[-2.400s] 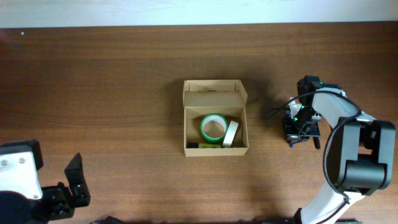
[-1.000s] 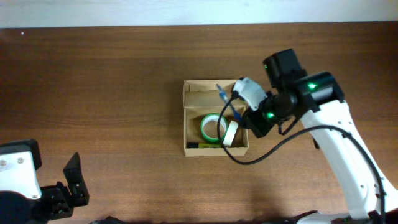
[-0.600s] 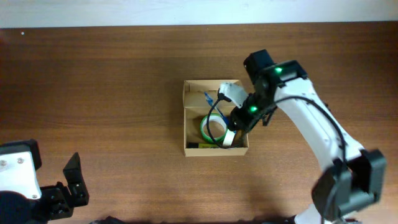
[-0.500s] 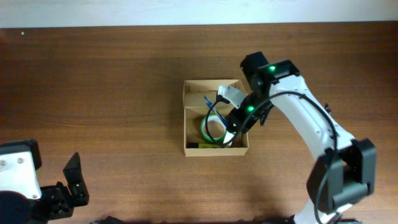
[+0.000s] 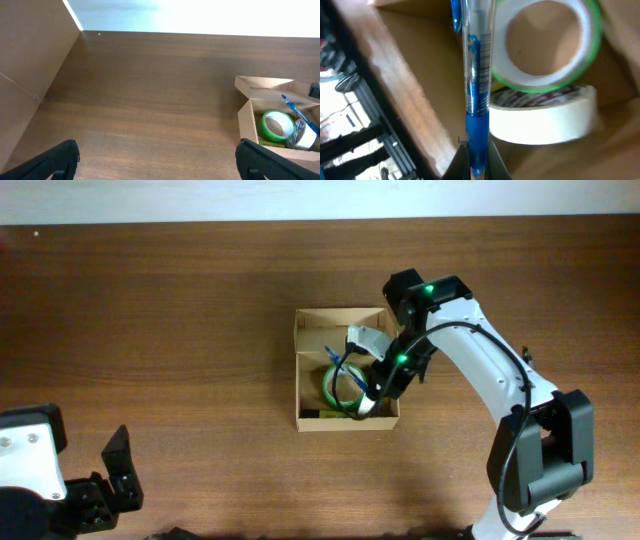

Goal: Pack container
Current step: 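Carry the blue pen over the box and lower it in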

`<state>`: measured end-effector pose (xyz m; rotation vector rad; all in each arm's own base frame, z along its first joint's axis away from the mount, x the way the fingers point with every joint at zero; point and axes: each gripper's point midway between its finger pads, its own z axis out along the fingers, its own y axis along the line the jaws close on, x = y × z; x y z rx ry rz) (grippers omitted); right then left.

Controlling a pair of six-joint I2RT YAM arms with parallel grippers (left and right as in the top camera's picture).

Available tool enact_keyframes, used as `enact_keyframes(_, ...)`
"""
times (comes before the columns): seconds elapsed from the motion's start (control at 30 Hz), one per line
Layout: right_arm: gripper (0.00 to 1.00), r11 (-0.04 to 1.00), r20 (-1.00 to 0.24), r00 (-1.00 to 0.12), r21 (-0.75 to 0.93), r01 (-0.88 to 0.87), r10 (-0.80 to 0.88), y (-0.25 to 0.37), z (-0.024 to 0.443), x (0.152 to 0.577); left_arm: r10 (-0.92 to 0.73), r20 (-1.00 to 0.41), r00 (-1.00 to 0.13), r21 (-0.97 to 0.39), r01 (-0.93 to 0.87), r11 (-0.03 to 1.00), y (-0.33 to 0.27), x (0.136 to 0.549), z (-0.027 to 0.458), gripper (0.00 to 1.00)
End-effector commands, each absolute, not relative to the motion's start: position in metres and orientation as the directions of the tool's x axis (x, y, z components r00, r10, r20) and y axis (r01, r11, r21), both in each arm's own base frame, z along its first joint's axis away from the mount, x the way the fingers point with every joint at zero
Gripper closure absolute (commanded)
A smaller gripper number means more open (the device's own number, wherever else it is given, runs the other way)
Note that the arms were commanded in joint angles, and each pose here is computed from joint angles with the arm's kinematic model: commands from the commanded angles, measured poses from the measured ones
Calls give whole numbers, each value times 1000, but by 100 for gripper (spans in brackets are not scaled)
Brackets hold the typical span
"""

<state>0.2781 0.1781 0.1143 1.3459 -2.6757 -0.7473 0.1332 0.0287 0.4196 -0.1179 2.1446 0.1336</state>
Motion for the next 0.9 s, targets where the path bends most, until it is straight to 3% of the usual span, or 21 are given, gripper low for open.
enact_keyframes(0.0,96,319,-289,-513,517,-794,-808,196,126,263,-20,-841,-541,70,-144,987,32,132,420,1)
enact_keyframes(0.23,96,154,-397,-424,556,-817,-814,206,139,247,-20,-841,-541,69,-144,987,32,132,420,1)
enact_keyframes(0.37,95,145,-403,-421,559,-816,-813,207,140,246,-20,-841,-541,69,-144,987,32,132,420,1)
enact_keyframes(0.5,78,184,-368,-438,555,-811,-820,203,133,250,-20,-840,-542,67,-141,988,32,132,420,1)
enact_keyframes(0.57,79,295,-283,-490,524,-799,-825,195,118,262,-20,-840,-542,67,-141,988,32,132,420,0)
enact_keyframes(0.63,82,330,-254,-506,511,-794,-824,192,110,267,-20,-841,-541,67,-141,988,32,132,420,0)
enact_keyframes(0.87,86,336,-225,-513,532,-777,-828,191,99,267,-20,-840,-543,65,-138,988,31,132,420,1)
